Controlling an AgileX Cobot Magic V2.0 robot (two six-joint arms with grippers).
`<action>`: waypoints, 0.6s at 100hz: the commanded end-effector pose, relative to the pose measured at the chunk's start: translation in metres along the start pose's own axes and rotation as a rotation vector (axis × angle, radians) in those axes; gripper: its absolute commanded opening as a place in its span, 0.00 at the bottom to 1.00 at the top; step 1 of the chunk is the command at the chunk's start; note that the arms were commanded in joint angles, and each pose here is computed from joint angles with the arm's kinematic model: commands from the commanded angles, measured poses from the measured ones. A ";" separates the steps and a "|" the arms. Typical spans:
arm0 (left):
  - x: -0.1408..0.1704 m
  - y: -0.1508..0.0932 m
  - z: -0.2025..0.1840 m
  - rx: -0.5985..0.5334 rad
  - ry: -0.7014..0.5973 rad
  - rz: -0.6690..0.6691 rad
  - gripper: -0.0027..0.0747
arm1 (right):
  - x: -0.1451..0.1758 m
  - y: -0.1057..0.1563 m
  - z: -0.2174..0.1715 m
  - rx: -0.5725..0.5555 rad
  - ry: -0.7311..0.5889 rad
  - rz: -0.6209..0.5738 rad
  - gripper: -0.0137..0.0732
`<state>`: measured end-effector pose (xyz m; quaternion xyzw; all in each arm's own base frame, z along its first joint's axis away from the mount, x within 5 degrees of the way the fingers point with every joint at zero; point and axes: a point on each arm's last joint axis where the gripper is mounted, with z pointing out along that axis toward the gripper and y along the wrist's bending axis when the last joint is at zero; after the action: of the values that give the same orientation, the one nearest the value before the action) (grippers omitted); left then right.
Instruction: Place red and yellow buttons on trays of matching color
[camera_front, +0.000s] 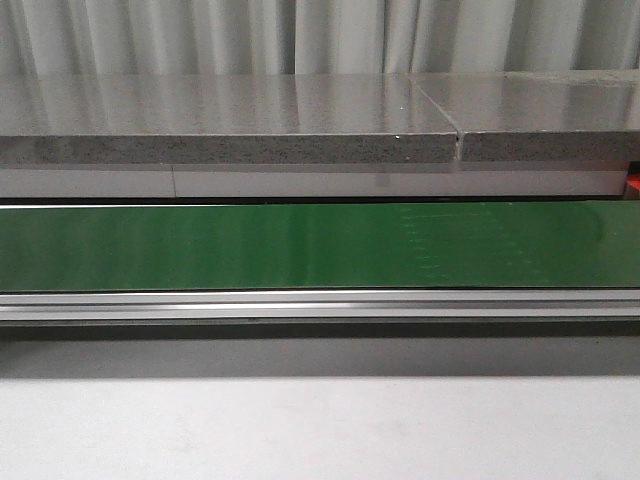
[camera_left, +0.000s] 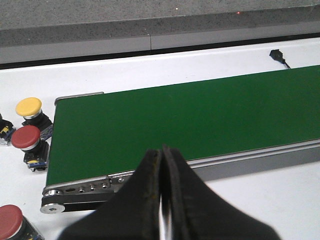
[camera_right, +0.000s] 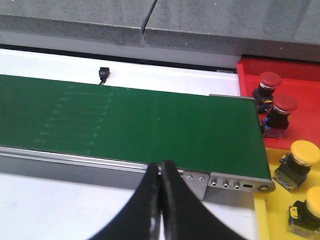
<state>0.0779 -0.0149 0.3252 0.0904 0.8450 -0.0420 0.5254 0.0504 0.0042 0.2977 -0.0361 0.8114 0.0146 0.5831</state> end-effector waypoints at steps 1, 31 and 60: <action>-0.012 -0.001 -0.004 0.007 -0.086 -0.011 0.01 | -0.013 -0.001 -0.002 0.004 -0.082 -0.016 0.08; -0.012 -0.001 -0.004 0.007 -0.085 -0.011 0.01 | -0.013 -0.001 -0.002 0.004 -0.082 -0.016 0.08; -0.011 0.011 0.014 -0.099 -0.009 -0.084 0.01 | -0.013 -0.001 -0.002 0.004 -0.082 -0.016 0.08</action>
<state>0.0841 -0.0115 0.3199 0.0686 0.8575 -0.0306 0.5089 0.0504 0.0042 0.2977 -0.0361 0.8114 0.0146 0.5831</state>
